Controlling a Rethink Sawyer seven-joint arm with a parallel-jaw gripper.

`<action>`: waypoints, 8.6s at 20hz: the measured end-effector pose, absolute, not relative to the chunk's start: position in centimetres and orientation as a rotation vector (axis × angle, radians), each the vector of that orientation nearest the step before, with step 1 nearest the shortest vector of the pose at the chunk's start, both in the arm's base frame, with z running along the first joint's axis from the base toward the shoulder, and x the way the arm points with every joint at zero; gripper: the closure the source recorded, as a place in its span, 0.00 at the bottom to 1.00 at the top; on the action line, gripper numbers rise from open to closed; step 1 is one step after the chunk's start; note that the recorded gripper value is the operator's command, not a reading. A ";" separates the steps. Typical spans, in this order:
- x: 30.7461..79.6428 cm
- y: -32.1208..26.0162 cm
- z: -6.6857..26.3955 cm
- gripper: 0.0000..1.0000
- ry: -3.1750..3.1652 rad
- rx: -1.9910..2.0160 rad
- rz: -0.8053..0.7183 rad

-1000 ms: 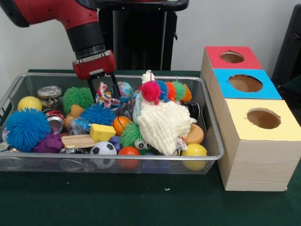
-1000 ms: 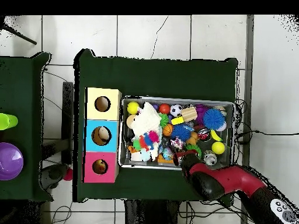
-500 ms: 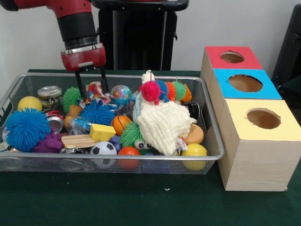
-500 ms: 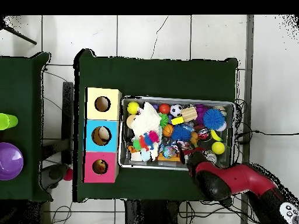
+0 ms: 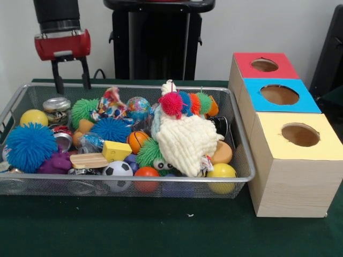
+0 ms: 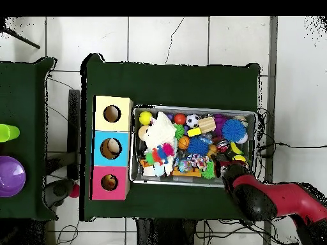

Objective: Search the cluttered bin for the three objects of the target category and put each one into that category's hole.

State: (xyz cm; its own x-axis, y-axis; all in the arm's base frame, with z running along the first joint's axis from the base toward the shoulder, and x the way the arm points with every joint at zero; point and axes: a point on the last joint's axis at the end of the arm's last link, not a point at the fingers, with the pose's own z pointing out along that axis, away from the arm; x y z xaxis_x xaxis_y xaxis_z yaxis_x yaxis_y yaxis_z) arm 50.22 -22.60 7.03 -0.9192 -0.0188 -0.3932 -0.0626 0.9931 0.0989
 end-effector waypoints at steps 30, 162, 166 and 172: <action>46.1 -19.8 2.0 0.00 2.856 -0.193 0.154; 47.0 -20.8 -3.4 0.00 2.747 0.020 0.107; 47.1 -19.7 -4.0 0.00 2.738 0.014 0.129; 46.5 -19.0 -4.5 0.00 2.742 0.002 0.126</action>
State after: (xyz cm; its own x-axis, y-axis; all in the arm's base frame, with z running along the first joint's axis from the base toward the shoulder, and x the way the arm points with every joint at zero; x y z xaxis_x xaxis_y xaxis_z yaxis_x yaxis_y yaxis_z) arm 46.52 -19.02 -4.47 -0.9224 0.0190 -0.3857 -0.0163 0.9960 0.0881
